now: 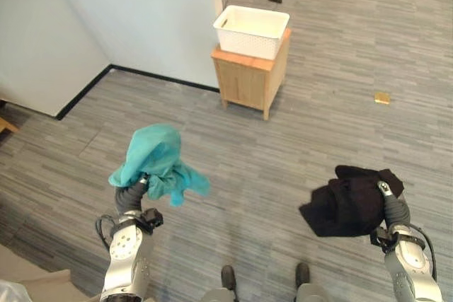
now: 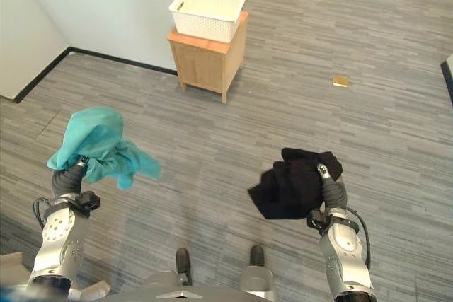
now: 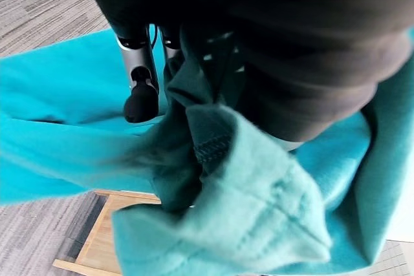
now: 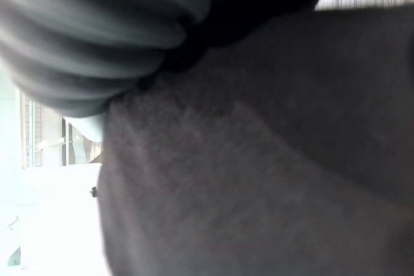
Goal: Pick up bed clothes into laundry basket.
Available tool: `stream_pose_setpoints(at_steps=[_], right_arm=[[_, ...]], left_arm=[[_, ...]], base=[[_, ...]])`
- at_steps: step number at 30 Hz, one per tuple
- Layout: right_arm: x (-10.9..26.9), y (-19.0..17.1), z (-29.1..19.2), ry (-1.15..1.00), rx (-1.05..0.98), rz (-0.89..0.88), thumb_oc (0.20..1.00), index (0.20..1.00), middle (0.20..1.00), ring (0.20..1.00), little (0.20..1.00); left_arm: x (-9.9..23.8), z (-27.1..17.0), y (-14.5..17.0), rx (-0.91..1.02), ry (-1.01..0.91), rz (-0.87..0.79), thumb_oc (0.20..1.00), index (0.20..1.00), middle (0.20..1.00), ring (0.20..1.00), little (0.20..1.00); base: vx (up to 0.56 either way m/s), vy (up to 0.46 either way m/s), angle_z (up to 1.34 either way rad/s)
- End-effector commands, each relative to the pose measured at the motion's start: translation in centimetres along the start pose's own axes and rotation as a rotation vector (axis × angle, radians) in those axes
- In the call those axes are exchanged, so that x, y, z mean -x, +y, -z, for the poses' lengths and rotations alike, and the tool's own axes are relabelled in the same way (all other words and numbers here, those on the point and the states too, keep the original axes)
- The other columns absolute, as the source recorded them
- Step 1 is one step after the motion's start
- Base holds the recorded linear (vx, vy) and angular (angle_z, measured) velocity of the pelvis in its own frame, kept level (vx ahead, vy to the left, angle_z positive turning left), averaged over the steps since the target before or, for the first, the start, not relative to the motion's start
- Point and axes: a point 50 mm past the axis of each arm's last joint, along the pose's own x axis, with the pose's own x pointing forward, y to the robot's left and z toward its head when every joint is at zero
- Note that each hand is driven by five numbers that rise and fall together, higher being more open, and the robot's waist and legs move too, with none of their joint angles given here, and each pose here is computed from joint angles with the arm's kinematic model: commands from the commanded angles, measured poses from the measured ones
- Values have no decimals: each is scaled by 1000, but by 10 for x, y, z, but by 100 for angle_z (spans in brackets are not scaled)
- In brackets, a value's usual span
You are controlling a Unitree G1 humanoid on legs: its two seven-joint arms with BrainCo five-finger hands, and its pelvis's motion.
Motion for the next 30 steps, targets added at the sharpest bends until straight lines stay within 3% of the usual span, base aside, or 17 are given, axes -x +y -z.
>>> stream_pose_setpoints(at_steps=[1, 2, 9, 15, 22, 30], right_arm=[[-10, 1, -38, -184, -23, -13, 200, 200, 200, 200, 200], [-15, -25, -52, -243, -160, 95, 200, 200, 200, 200, 200], [-15, -20, -32, -151, -127, 78, 200, 200, 200, 200, 200], [-27, -14, -59, -230, -16, 16, 200, 200, 200, 200, 200], [-34, 12, -77, -296, 33, -94, 200, 200, 200, 200, 200], [-28, 5, -79, -344, -12, -13, 200, 200, 200, 200, 200]], left_arm=[[-9, -35, 1, -12, -186, 15, 200, 200, 200, 200, 200], [-9, -27, -25, -1, -112, 201, 200, 200, 200, 200, 200], [-7, -30, -8, -84, -122, 171, 200, 200, 200, 200, 200], [-24, -56, -8, -178, -218, 160, 200, 200, 200, 200, 200], [-31, -70, -36, -124, -276, 249, 200, 200, 200, 200, 200], [-28, -73, -22, -88, -306, 152, 200, 200, 200, 200, 200]], base=[[-8, -51, 1], [0, 0, 0], [-9, 74, 4], [3, 43, -1], [14, 25, 3], [33, 5, 0]])
